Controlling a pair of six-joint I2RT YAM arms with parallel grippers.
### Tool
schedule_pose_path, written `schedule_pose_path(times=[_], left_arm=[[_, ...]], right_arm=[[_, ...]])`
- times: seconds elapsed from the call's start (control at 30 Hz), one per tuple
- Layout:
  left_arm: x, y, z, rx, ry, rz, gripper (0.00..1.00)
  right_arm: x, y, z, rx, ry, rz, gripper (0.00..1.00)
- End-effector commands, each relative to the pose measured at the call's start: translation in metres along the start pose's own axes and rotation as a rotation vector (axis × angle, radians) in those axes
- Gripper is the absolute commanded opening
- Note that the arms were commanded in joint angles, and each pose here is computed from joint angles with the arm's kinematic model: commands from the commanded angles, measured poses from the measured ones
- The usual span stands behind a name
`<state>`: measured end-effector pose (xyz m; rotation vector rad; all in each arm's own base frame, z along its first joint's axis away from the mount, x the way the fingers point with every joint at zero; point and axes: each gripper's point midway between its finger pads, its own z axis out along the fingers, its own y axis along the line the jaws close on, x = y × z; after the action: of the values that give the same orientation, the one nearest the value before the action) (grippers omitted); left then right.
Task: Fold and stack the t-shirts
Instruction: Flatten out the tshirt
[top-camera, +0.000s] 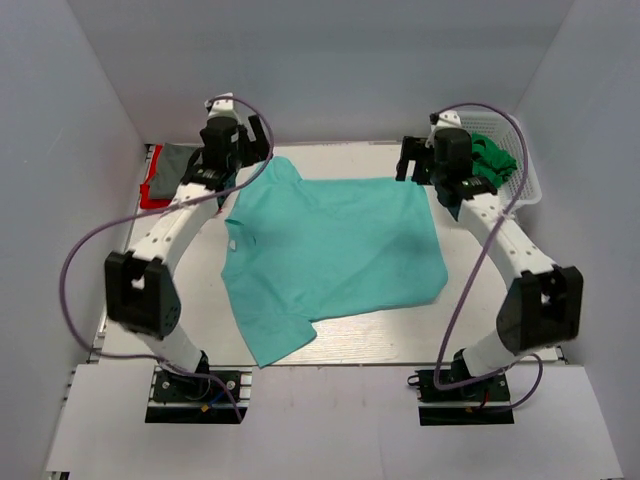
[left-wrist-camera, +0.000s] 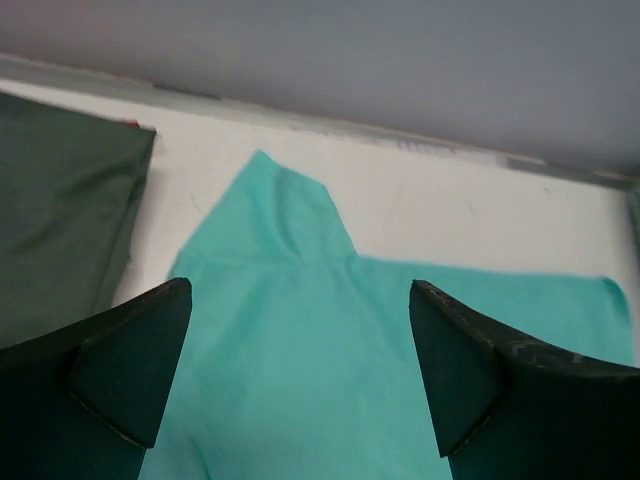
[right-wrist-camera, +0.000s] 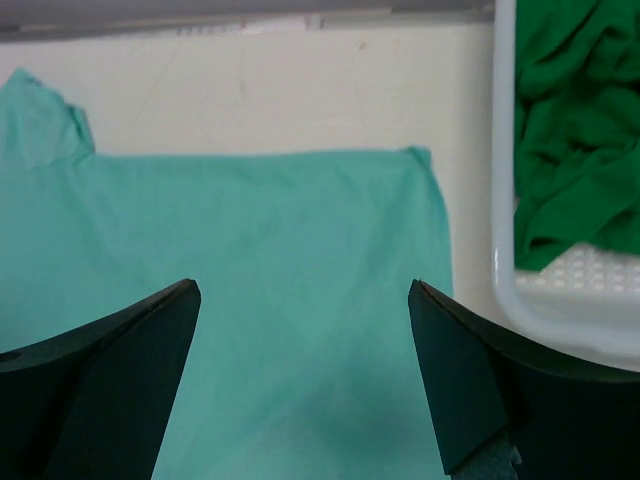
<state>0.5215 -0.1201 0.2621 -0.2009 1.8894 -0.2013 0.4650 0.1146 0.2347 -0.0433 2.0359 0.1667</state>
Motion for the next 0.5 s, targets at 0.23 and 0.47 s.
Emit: schedule_pose_path(times=[0.23,0.47], left_arm=[[0.169,0.008,-0.145,0.127,0.593,-0.182,1.00],[0.254,0.013,-0.263,0.159,0.991,-0.304,1.00]], right_arm=[[0.148,0.003,-0.069,-0.024,0.365,0.254,0.90],[0.206,-0.020,-0.111,0.105,0.450,0.352,0.90]])
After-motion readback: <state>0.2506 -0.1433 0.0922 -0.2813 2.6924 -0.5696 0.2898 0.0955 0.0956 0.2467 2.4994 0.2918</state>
